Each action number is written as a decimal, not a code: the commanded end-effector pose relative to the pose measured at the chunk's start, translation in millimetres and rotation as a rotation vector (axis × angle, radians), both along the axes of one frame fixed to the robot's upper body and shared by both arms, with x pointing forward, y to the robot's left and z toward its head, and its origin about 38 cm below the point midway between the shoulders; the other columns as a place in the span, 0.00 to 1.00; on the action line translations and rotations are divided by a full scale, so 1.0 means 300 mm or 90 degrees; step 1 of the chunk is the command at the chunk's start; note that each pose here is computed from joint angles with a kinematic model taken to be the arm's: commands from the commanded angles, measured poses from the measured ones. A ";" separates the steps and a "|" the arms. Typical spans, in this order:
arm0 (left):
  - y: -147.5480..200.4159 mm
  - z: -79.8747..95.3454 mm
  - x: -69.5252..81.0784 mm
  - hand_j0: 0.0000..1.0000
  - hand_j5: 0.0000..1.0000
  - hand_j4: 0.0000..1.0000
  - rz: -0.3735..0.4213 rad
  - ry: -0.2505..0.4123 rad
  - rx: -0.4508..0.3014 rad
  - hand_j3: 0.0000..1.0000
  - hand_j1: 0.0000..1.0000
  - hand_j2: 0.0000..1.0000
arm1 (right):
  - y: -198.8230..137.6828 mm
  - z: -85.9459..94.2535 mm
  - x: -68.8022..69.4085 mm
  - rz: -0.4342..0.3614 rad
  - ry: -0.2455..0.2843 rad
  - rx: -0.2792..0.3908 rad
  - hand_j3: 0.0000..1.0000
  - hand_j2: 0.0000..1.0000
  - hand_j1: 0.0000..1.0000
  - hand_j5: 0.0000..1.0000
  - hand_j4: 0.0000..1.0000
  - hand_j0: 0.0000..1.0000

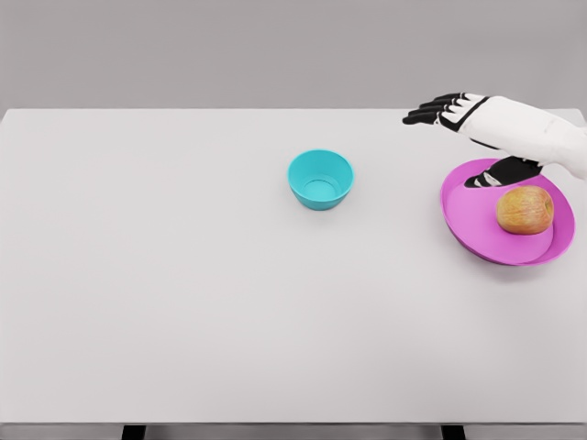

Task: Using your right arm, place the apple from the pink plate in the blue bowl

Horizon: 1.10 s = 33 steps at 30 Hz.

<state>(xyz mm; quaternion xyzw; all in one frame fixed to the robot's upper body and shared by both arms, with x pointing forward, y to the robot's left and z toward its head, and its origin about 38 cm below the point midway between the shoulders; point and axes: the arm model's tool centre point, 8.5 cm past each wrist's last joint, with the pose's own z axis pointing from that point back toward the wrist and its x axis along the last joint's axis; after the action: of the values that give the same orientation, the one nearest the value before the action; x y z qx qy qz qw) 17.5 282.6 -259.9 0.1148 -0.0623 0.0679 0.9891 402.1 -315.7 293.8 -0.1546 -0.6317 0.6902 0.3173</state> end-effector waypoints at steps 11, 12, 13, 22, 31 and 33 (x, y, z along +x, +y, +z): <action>0.000 0.000 0.000 1.00 1.00 1.00 0.000 0.000 0.000 1.00 1.00 1.00 | -0.169 -0.019 -0.059 -0.086 0.014 0.014 1.00 1.00 1.00 1.00 1.00 1.00; 0.000 0.000 0.000 1.00 1.00 1.00 0.000 0.000 0.000 1.00 1.00 1.00 | -0.172 -0.031 -0.060 -0.095 0.034 0.036 1.00 1.00 1.00 1.00 1.00 1.00; 0.000 0.000 0.000 1.00 1.00 1.00 0.000 0.001 0.000 1.00 1.00 1.00 | -0.175 -0.029 -0.062 -0.093 0.041 0.047 1.00 1.00 1.00 1.00 1.00 1.00; 0.000 0.000 0.000 1.00 1.00 1.00 0.000 0.000 0.000 1.00 1.00 1.00 | -0.218 -0.150 -0.069 -0.153 0.119 0.031 1.00 1.00 1.00 1.00 1.00 1.00; 0.000 0.000 0.000 1.00 1.00 1.00 0.000 0.000 0.000 1.00 1.00 1.00 | -0.272 -0.173 -0.072 -0.215 0.164 -0.026 1.00 1.00 1.00 1.00 1.00 1.00; 0.000 0.000 0.000 1.00 1.00 1.00 0.000 0.000 0.000 1.00 1.00 1.00 | -0.286 -0.188 -0.065 -0.237 0.154 -0.062 1.00 1.00 1.00 1.00 1.00 1.00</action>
<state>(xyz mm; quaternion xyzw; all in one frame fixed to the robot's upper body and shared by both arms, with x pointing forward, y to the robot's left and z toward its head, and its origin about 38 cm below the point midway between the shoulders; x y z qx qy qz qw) 17.5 282.6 -259.9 0.1148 -0.0622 0.0679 0.9891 380.8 -398.3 239.2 -0.1849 -0.5290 0.6593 0.5012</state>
